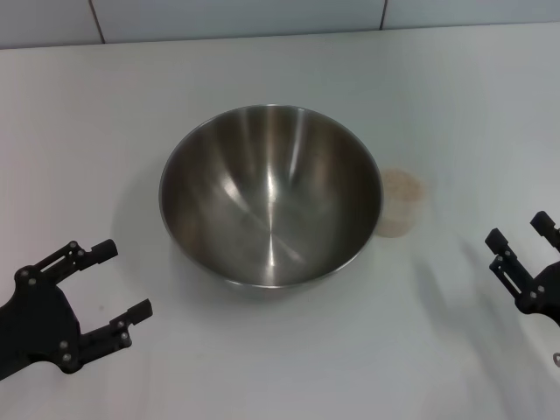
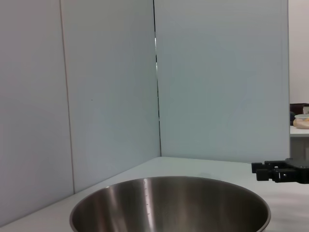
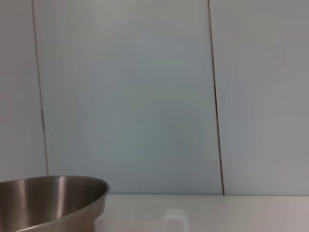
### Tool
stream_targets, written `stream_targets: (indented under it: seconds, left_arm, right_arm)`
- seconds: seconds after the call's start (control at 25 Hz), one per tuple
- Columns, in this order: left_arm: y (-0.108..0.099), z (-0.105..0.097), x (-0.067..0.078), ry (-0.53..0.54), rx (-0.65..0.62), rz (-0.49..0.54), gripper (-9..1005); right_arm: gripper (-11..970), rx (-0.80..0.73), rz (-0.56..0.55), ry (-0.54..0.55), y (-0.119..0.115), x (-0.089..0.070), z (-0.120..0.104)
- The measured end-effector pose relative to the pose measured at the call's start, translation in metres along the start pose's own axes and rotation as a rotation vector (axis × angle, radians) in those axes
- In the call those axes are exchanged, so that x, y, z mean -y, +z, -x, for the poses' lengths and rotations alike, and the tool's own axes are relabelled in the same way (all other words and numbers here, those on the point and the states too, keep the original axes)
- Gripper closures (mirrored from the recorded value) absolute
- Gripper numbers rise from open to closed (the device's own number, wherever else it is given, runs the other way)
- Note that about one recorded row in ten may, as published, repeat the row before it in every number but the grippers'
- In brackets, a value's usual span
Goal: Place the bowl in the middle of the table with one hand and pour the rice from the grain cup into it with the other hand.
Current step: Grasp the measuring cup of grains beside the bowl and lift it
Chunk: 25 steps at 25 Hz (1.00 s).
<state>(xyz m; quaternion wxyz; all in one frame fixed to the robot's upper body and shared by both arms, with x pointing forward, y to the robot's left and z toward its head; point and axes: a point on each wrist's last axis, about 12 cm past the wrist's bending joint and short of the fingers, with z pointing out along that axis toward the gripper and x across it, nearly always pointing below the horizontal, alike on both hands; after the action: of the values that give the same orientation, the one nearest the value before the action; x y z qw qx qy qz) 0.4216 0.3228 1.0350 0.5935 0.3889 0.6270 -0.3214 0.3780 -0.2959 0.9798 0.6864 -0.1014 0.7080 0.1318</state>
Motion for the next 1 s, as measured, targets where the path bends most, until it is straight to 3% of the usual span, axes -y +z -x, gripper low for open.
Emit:
stream_targets:
  seconds: [0.36, 1.0]
  left_arm:
    - [0.0, 0.0, 0.0, 0.0, 0.005, 0.004, 191]
    - [0.001, 0.0, 0.002, 0.001, 0.018, 0.016, 191]
  right_arm:
    - [292, -0.004, 0.003, -0.007, 0.004, 0.002, 0.0]
    - [292, -0.06, 0.034, -0.042, 0.054, 0.011, 0.003]
